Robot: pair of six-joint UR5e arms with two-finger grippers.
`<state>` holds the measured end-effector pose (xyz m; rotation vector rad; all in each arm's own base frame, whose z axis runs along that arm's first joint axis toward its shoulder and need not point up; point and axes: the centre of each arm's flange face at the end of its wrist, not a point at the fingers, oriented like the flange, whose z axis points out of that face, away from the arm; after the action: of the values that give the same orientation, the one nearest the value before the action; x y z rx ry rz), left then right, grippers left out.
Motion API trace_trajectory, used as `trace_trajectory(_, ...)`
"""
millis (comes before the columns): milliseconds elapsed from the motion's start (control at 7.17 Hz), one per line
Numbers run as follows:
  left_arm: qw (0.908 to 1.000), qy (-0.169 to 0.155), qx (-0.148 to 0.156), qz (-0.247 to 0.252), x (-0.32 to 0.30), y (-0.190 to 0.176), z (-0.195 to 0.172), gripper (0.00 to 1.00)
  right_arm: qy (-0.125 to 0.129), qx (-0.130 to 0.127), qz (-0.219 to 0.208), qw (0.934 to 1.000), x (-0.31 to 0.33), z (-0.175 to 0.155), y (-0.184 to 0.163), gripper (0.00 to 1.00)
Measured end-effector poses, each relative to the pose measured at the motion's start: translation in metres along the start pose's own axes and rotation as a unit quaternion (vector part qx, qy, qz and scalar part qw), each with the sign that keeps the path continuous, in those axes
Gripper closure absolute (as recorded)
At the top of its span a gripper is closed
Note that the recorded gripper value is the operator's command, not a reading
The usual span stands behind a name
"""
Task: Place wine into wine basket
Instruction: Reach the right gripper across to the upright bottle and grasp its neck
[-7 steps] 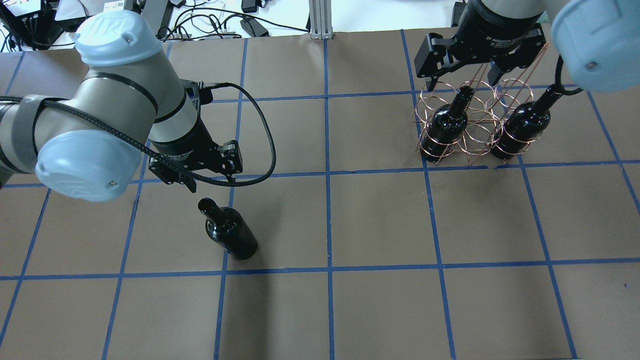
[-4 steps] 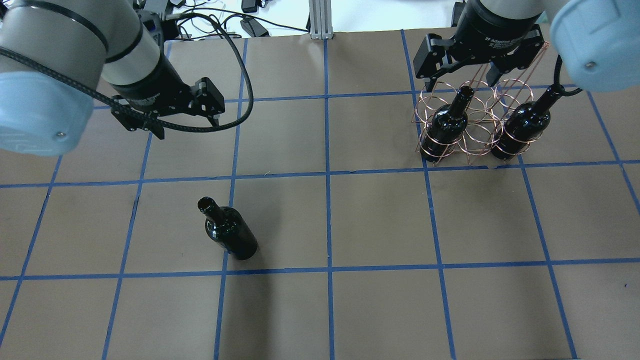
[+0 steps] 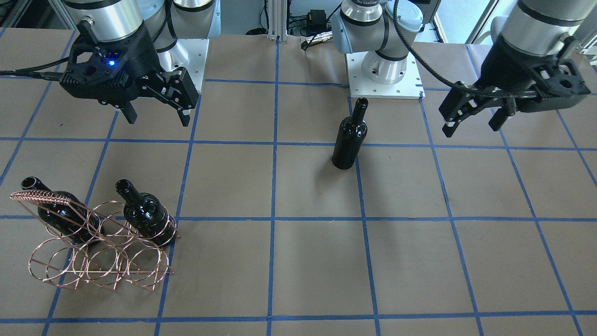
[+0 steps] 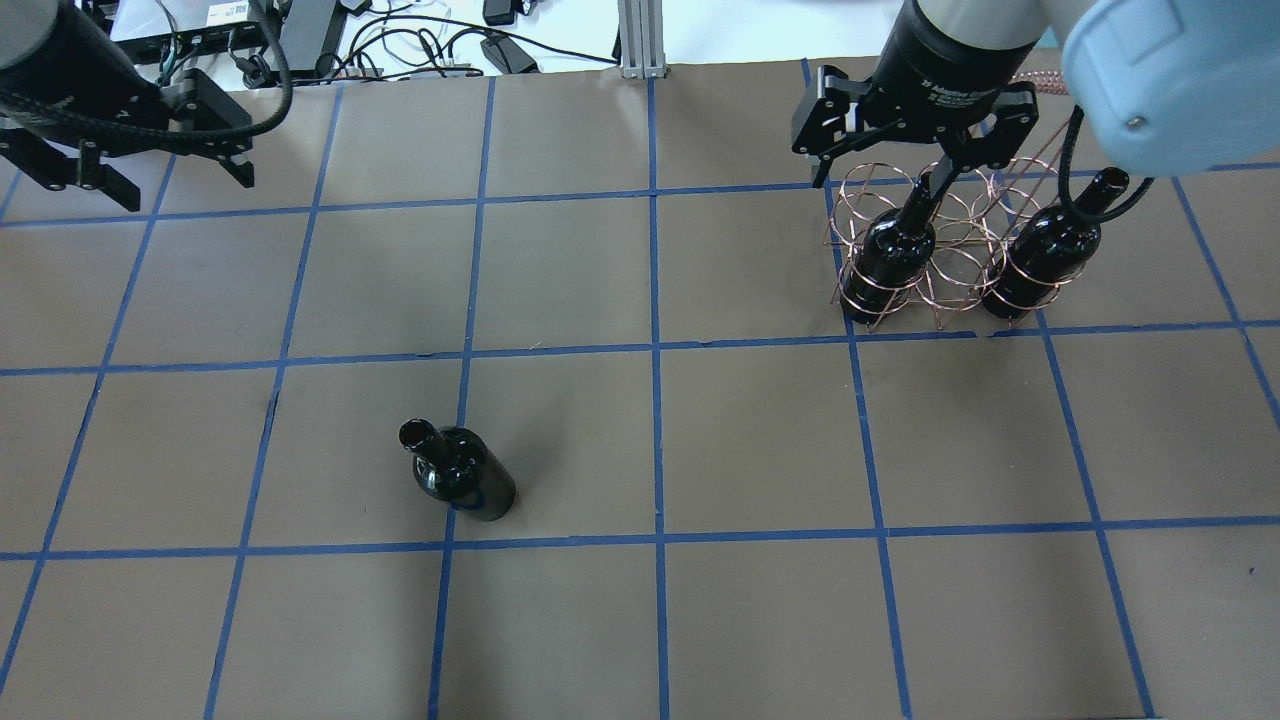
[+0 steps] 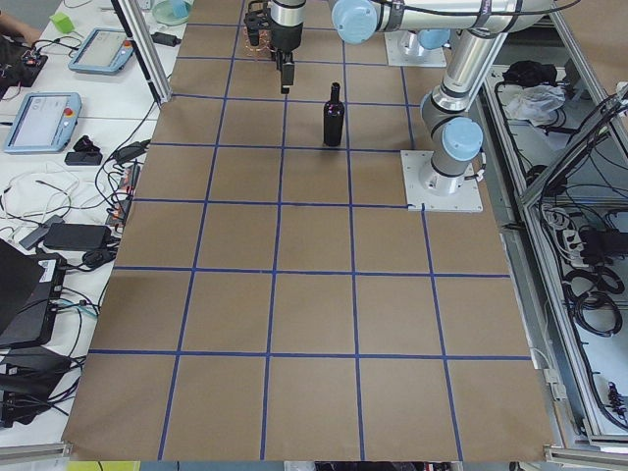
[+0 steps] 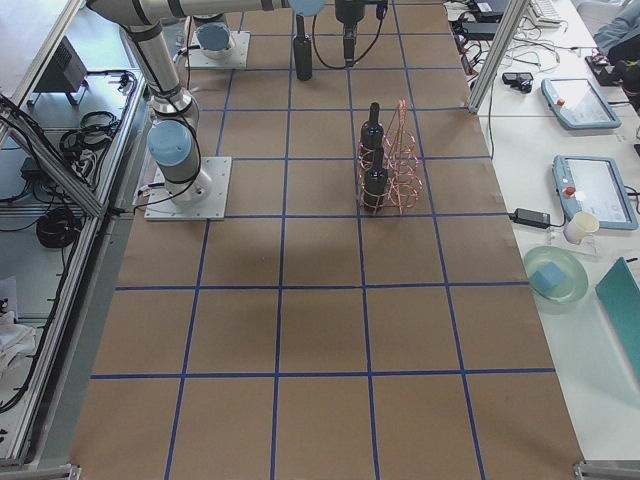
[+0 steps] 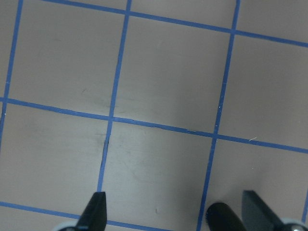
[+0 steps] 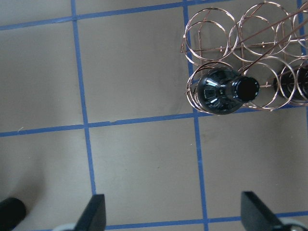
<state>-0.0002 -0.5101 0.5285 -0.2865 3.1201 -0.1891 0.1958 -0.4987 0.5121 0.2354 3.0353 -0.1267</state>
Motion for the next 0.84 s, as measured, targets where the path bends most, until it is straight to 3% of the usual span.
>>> trace_trajectory(418,0.9999,-0.008,-0.007,-0.008,-0.047,-0.003,-0.001,0.00,-0.023,-0.001,0.061,0.9979,-0.105,-0.009,0.034,0.00)
trace_trajectory(836,0.9996,-0.021,-0.014,-0.012,-0.055,0.003,-0.005,0.00,-0.023,-0.015,0.133,0.9907,-0.213,0.018,0.098,0.00)
